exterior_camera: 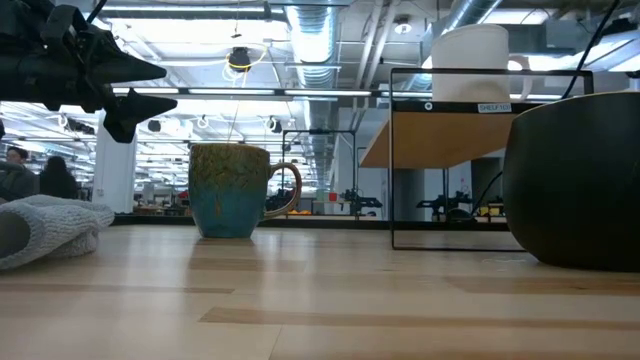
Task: Stack small to large cups/mugs on shelf
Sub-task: Put the black mug on the shelf
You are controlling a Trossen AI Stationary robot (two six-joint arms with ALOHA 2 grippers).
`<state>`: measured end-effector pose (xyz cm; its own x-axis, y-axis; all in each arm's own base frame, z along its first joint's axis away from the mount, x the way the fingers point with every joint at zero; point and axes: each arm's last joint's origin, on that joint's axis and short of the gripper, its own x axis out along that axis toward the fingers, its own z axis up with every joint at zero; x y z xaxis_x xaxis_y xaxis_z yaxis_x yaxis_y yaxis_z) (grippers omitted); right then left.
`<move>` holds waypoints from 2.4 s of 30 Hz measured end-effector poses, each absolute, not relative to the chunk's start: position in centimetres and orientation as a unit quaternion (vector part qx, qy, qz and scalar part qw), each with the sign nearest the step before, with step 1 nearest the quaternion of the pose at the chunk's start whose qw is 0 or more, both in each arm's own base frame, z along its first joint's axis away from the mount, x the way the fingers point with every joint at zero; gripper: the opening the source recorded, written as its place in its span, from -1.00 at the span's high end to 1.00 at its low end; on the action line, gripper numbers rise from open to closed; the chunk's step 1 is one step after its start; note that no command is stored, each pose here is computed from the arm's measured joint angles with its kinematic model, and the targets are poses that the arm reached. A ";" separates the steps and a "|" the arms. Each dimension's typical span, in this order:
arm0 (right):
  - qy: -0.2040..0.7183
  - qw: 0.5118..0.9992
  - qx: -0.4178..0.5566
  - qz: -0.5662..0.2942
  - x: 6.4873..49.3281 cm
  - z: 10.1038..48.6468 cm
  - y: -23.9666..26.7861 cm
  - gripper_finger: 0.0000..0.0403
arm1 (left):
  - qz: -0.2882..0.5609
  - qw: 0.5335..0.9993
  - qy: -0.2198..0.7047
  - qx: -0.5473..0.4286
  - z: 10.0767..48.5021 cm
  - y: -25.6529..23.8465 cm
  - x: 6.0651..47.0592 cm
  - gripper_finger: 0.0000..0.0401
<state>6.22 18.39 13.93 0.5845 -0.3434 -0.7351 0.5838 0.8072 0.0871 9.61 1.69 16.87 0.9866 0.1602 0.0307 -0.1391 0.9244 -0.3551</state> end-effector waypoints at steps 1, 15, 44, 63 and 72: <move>0.369 0.874 0.172 -0.267 6.2 13.9 18.4 -0.29 | 0.076 0.980 -0.030 -0.179 16.9 1.7 9.6 -0.30; 0.402 0.877 0.064 -0.256 8.8 13.9 17.6 -0.32 | 0.077 0.980 -0.030 -0.179 16.9 1.7 9.6 -0.30; 0.415 0.890 0.057 -0.182 13.3 13.7 18.3 -0.12 | 0.077 0.980 -0.030 -0.179 16.9 1.7 9.6 -0.30; 0.430 0.892 0.054 -0.132 14.6 16.0 20.2 0.32 | 0.077 0.980 -0.030 -0.179 16.9 1.7 9.6 -0.30; 0.458 0.875 0.071 -0.142 15.4 15.9 19.5 0.42 | 0.077 0.980 -0.030 -0.179 16.9 1.7 9.6 -0.30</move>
